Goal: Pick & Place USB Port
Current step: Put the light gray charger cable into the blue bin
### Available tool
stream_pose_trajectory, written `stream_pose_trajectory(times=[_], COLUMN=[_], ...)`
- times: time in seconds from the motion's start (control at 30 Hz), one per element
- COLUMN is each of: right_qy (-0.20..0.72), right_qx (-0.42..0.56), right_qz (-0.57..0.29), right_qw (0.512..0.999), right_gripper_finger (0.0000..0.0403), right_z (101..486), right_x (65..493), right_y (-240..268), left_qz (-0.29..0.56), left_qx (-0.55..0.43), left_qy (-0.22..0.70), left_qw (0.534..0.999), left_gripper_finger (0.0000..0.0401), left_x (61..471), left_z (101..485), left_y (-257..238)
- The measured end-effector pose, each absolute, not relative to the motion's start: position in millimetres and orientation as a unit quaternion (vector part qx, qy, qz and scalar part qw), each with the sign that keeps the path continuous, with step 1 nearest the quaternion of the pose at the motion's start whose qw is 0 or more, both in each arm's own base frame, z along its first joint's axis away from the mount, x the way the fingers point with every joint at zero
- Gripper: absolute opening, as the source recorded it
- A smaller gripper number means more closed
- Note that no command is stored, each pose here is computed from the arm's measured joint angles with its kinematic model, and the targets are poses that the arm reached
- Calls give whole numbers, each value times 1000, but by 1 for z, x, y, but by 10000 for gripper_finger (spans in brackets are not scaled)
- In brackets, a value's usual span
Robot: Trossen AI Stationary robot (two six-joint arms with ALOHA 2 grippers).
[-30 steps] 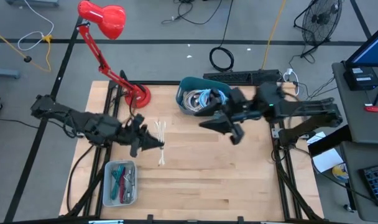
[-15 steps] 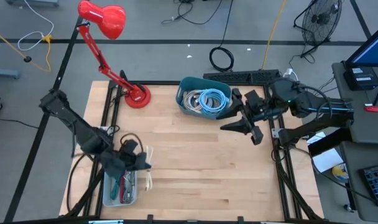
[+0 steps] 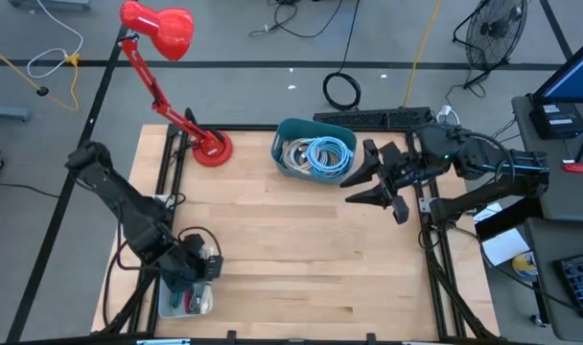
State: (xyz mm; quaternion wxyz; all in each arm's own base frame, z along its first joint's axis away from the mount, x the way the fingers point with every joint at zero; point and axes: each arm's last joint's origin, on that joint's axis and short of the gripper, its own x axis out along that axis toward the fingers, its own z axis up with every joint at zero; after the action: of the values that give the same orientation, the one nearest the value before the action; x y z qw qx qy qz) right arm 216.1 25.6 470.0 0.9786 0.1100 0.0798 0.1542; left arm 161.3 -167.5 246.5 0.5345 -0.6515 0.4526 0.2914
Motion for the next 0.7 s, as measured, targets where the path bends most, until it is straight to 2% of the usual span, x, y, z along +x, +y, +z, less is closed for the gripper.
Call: stream_pose_trajectory(times=[0.17, 0.4, 0.7], right_qy=[117, 112, 107], right_qx=[117, 129, 129], right_qz=[149, 149, 150], right_qw=[975, 974, 974], right_gripper_finger=[151, 150, 146], right_z=[463, 465, 467], right_x=[216, 212, 209], right_y=[26, 25, 25], left_qz=[343, 388, 373], left_qx=[-614, -587, -586], left_qy=[493, 497, 518], left_qw=[512, 508, 500], left_gripper_finger=[8, 8, 8], left_x=[148, 143, 139], left_z=[245, 243, 243], left_y=[-157, -145, -152])
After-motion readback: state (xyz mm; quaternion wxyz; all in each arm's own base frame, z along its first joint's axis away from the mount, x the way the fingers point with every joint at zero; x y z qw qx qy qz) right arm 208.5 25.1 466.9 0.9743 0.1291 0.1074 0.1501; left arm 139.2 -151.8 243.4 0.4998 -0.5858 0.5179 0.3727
